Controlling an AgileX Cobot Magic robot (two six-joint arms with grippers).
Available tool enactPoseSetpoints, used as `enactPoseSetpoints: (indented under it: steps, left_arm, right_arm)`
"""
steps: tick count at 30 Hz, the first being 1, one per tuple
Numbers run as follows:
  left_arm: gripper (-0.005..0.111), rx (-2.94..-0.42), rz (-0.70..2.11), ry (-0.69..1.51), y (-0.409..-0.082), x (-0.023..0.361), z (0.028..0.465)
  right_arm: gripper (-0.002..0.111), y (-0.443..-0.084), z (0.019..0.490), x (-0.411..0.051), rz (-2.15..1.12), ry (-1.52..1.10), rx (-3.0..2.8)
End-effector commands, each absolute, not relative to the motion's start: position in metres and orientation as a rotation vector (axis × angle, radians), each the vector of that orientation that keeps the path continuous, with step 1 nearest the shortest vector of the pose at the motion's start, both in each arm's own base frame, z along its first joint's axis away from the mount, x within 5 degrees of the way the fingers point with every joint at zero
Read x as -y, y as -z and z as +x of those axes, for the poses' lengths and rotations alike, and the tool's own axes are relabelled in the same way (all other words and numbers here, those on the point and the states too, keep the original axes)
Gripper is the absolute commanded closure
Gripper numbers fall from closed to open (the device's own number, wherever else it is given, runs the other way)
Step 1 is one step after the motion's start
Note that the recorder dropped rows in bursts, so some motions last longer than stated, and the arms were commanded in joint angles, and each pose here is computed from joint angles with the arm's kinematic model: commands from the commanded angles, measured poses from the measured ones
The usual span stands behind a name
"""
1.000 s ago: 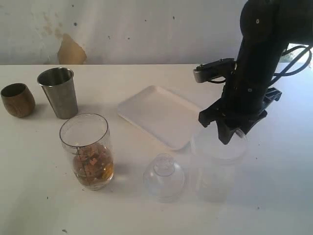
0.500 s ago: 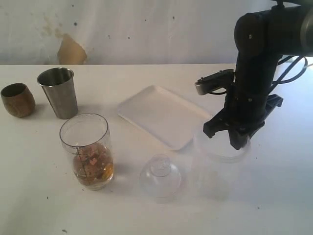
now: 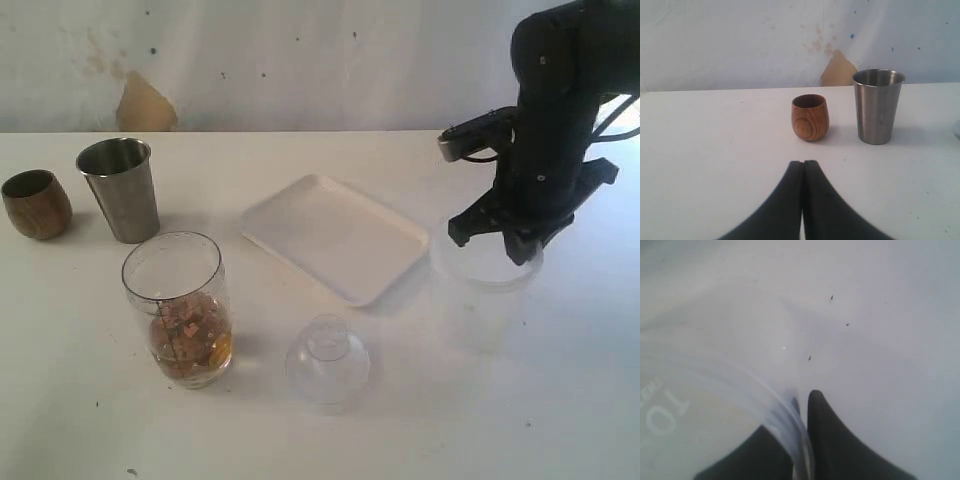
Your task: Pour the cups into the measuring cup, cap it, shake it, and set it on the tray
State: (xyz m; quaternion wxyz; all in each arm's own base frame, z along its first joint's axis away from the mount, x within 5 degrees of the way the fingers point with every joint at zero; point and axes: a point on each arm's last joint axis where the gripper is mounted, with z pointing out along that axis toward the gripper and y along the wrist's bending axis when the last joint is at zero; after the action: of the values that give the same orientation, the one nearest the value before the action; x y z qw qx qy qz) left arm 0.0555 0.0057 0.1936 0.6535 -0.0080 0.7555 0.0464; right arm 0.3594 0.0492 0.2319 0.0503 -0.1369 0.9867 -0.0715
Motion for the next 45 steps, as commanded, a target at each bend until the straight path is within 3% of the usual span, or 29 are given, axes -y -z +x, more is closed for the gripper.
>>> enactPoseSetpoints:
  steps: [1,9,20,25,33,41,45]
  left_arm:
    - [0.107,-1.715,-0.027,-0.093,-0.192,-0.005,0.055]
    - [0.107,-1.715,-0.027,-0.093,-0.192,-0.005,0.055]
    - [0.107,-1.715,-0.027,-0.093,-0.192,-0.005,0.055]
    - [0.107,-1.715,-0.027,-0.093,-0.192,-0.005,0.055]
    - [0.107,-1.715,-0.027,-0.093,-0.192,-0.005,0.055]
    - [0.107,-1.715,-0.027,-0.093,-0.192,-0.005,0.055]
    - [0.107,-1.715,-0.027,-0.093,-0.192,-0.005,0.055]
  right_arm:
    - [0.108,-0.232,0.369,-0.050,-0.335,0.112,-2.927]
    - [0.108,-0.211,0.375,-0.054,-0.330,0.074,-3.022]
    - [0.101,-0.235,0.380,-0.050,-0.405,0.113,-3.050]
    - [0.088,-0.237,0.381,-0.050,-0.365,0.116,-3.045]
    - [0.050,-0.237,0.381,-0.050,-0.357,0.117,-3.046]
    - [0.048,-0.261,0.388,-0.050,-0.345,0.119,-2.964]
    - [0.048,-0.299,0.386,-0.049,-0.330,0.134,-2.846]
